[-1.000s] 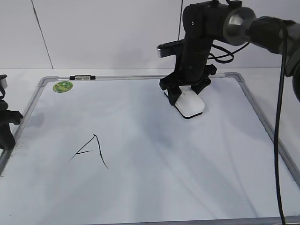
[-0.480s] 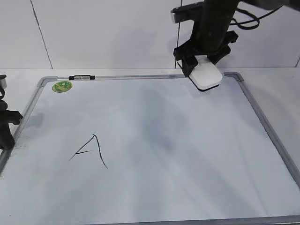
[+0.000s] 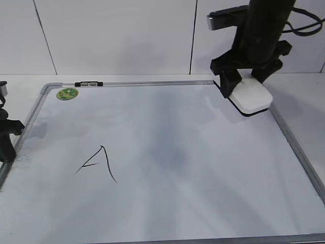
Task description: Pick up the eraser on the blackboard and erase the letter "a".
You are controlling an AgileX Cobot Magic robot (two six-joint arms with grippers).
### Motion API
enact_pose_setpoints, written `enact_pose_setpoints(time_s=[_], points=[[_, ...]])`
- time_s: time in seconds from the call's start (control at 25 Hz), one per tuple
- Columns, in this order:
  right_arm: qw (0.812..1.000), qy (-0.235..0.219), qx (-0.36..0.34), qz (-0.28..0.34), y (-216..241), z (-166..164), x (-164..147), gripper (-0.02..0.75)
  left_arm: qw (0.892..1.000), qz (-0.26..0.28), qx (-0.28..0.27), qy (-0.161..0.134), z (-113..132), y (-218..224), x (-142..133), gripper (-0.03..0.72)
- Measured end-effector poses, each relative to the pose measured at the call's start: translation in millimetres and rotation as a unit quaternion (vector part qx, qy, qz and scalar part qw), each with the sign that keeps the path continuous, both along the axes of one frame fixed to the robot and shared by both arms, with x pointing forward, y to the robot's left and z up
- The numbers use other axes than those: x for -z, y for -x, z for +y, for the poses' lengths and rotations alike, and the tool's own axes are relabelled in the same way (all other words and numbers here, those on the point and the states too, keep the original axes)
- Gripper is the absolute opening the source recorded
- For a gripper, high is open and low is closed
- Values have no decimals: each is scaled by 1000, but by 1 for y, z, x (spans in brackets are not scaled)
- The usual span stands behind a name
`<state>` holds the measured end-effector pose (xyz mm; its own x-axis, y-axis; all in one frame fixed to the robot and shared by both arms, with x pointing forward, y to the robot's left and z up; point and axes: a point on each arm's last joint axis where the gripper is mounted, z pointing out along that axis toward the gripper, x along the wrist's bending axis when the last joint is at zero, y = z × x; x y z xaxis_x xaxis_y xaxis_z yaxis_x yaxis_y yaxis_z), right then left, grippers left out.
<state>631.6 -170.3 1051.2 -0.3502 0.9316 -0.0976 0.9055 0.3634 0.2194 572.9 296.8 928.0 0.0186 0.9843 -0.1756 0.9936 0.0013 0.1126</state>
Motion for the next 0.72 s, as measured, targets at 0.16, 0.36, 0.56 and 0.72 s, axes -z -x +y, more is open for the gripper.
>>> enact_pose_setpoints(time_s=[0.16,0.36,0.56,0.72], points=[[999,3,30,30,16,-23,8,542,1000,0,0,0,0,0,0,75],[997,-4,60,52,32,-48,27,542,1000,1,0,0,0,0,0,75],[993,-22,95,63,37,-70,52,542,1000,1,0,0,0,0,0,75],[992,-29,114,54,37,-82,63,542,1000,2,0,0,0,0,0,76]])
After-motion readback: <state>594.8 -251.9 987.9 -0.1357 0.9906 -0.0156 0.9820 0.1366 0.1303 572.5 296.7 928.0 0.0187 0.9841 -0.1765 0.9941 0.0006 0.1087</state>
